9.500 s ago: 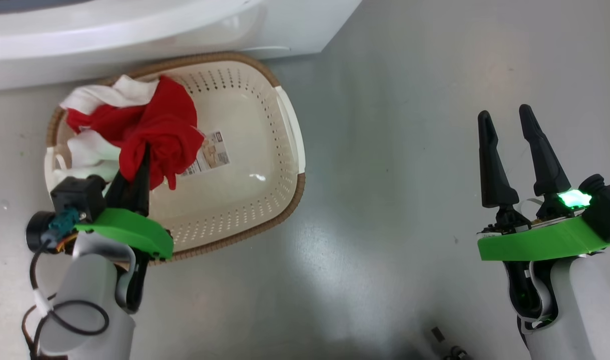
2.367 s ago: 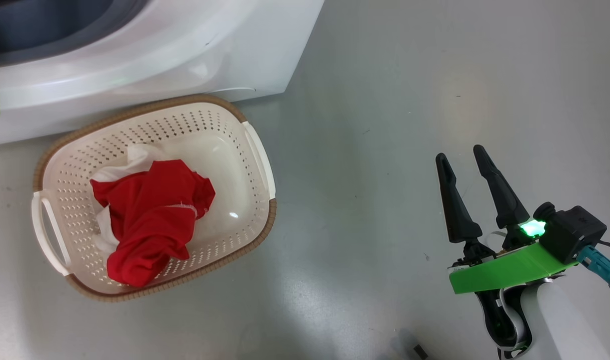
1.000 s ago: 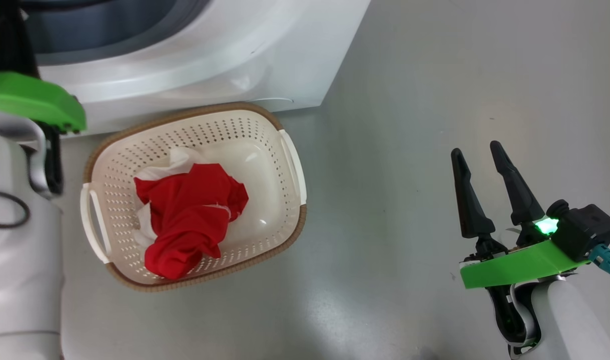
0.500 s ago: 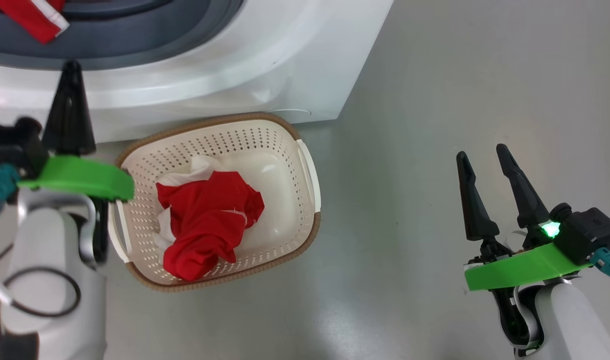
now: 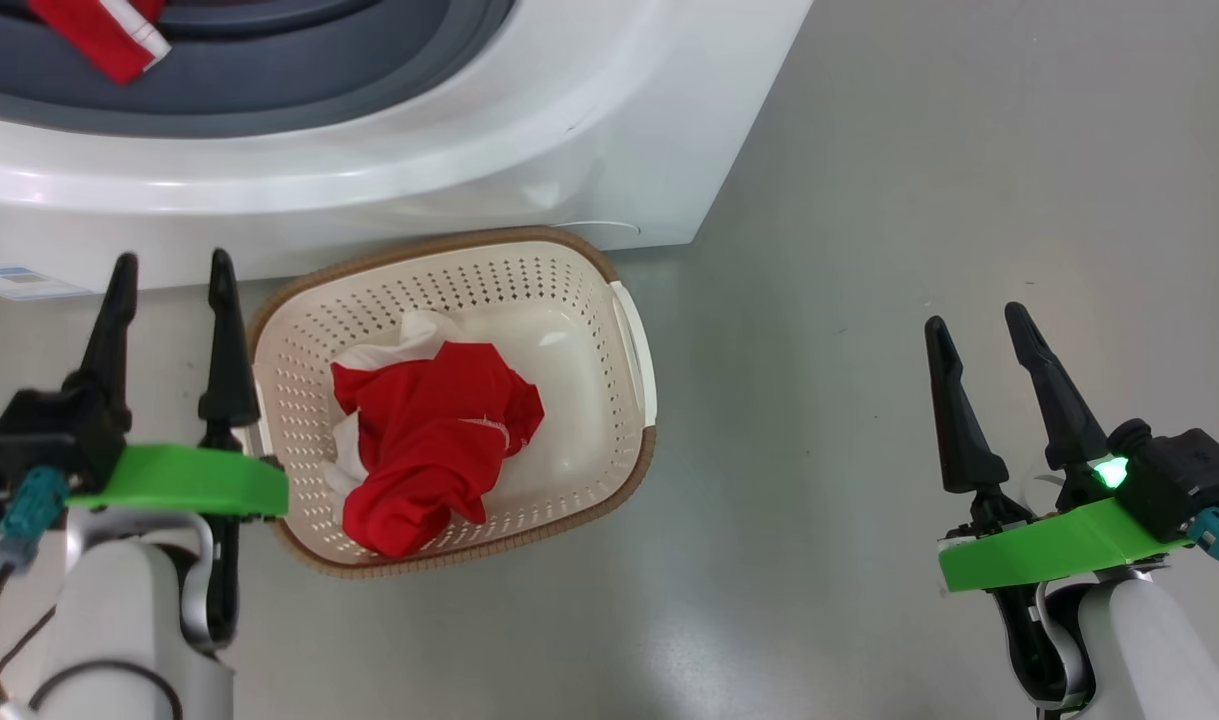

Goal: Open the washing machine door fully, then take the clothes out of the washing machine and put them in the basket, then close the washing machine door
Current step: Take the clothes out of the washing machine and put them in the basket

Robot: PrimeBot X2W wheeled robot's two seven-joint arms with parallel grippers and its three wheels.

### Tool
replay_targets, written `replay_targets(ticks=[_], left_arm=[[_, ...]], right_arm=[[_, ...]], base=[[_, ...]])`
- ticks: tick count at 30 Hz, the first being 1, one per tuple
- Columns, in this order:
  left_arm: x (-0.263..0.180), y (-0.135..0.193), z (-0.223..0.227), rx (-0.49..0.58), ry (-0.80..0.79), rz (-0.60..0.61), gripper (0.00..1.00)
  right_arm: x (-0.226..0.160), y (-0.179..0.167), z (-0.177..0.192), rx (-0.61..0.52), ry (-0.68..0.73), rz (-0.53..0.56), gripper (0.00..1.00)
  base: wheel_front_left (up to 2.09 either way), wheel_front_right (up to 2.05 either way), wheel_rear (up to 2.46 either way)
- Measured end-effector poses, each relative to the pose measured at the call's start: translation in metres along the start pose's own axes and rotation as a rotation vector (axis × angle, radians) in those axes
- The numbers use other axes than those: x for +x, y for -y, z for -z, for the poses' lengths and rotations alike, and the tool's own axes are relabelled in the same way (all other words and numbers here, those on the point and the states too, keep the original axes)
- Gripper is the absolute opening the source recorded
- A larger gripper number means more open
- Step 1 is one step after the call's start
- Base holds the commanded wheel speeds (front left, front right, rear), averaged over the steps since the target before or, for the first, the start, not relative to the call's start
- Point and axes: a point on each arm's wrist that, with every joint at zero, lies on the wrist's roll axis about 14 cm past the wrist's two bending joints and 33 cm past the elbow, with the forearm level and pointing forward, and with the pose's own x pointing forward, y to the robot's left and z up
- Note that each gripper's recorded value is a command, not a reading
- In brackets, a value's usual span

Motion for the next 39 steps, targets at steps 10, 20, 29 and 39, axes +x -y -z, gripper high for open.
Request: replay_targets(ticks=[10,20,29,39], left_arm=[[-0.028,-0.013,0.013,-0.003,-0.026,-0.032,1.0],[-0.028,-0.013,0.015,-0.036,-0.023,-0.049,1.0],[-0.024,-0.008,0.021,0.015,-0.041,-0.026,1.0],[0.024,-0.009,-0.002,0.215,0.011,0.0,1.0]], right_arm=[[0.001,0.001,0.004,-0.001,-0.01,0.002,1.0],[0.003,0.001,0.01,0.001,-0.022,0.001,1.0],[0.007,0.002,0.013,0.002,-0.026,0.002,1.0],[0.01,0.003,0.019,0.004,-0.04,0.003,1.0]], base=[[0.0,0.0,0.0],[0.0,0.0,0.0],[0.0,0.0,0.0],[0.0,0.0,0.0]])
